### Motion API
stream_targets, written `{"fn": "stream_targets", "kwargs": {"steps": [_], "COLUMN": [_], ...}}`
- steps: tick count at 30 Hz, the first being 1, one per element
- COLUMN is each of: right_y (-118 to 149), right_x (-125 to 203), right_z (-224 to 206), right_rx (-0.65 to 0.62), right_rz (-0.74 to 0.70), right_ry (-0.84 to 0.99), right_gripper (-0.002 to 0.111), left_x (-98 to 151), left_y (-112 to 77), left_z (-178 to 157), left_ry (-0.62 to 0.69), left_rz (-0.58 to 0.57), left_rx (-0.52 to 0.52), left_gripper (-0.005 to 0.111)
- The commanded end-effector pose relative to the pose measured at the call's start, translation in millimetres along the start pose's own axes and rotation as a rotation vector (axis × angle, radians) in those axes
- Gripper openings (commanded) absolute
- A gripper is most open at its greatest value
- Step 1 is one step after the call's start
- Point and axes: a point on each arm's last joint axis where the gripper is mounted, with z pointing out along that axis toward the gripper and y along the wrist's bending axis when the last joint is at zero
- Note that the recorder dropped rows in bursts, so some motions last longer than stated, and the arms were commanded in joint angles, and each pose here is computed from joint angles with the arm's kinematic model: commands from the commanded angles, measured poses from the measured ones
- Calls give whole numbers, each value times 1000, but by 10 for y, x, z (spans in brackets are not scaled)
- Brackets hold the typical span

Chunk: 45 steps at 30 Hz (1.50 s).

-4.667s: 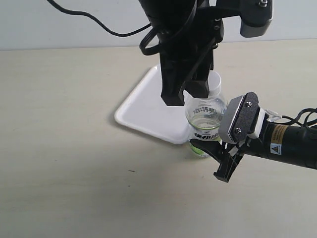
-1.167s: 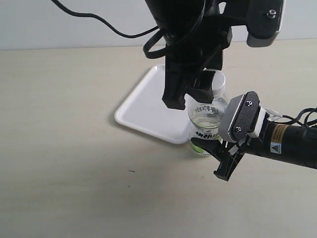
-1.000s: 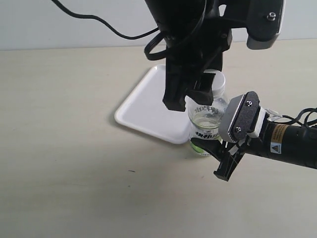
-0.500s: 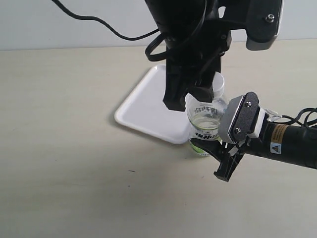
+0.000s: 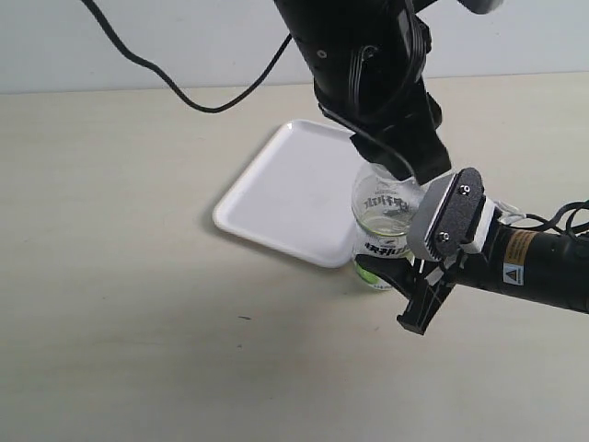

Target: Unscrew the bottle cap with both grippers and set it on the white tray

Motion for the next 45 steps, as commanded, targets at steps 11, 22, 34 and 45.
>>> {"fn": "stream_targets", "kwargs": {"steps": [11,22,34,45], "right_y": [23,22,22,23], "right_x": [73,73,75,74], "right_z": [-6,-6,-6,-6], "right_rx": [-23,-22,-22,-21], "right_rz": [-8,-7,-7,37], "right_ry": [76,76,78,78], "right_gripper": [0,0,0,0], "left_x": [-16,23,19,241], "left_y": [-8,95,87,548], "left_z": [6,-175,-255,-1008], "left_ry": [-18,-47,-65,-115], "left_rz": [-307,-312,-251,-87], "left_rx": [13,-11,-17,-190], "left_gripper": [0,0,0,0]}}
